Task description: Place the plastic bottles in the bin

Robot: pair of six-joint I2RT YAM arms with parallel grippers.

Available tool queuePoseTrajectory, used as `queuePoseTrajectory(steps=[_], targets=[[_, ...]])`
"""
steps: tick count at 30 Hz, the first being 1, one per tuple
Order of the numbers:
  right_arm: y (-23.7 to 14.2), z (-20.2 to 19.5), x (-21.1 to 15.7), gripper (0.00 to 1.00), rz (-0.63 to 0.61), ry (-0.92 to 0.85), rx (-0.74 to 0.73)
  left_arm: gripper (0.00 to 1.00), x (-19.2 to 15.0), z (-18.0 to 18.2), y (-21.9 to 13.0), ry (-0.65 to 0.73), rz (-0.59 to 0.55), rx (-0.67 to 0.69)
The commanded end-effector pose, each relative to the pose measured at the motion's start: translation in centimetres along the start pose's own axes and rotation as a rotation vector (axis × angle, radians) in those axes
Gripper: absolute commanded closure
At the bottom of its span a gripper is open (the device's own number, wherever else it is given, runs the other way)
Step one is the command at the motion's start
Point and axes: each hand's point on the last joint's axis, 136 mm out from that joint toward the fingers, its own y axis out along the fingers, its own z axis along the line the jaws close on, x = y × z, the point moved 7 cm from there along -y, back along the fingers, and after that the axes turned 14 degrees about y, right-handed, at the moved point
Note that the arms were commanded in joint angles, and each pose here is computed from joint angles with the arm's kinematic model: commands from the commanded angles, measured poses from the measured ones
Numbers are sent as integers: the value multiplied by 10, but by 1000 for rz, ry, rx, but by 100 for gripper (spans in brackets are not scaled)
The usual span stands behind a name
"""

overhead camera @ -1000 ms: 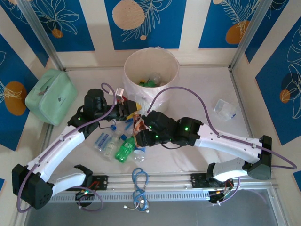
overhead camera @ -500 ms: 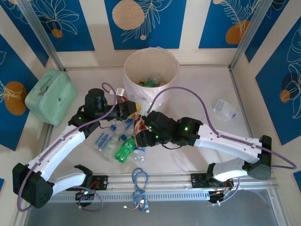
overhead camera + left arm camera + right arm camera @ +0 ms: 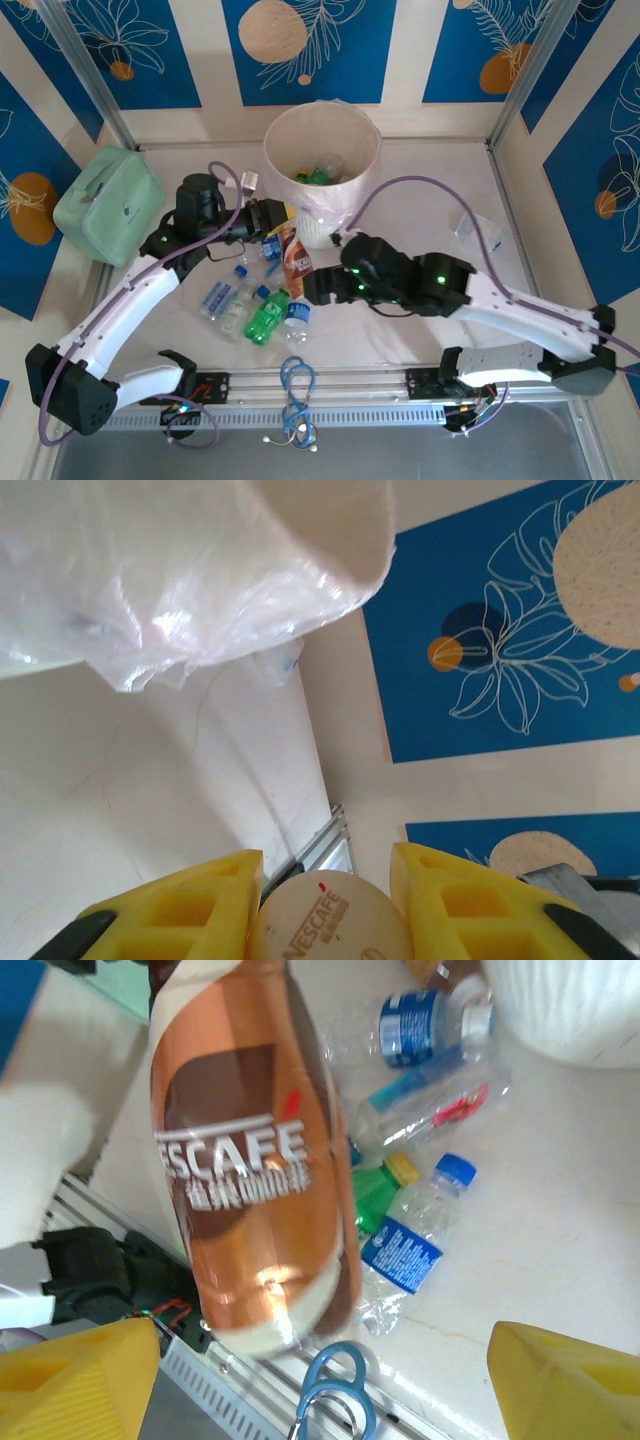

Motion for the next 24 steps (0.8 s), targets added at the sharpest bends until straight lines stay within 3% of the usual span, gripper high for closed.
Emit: queuePoseTrajectory(steps=[1, 11, 24], targets=[[-19, -22, 6, 15, -92, 53, -45, 71, 25, -18, -12, 23, -83, 6], [-22, -47, 0, 15, -92, 139, -95, 70, 110, -38, -19, -1, -333, 82], [-11, -57, -16, 16, -56, 159, -131, 72, 202, -17, 36, -98, -504, 114]])
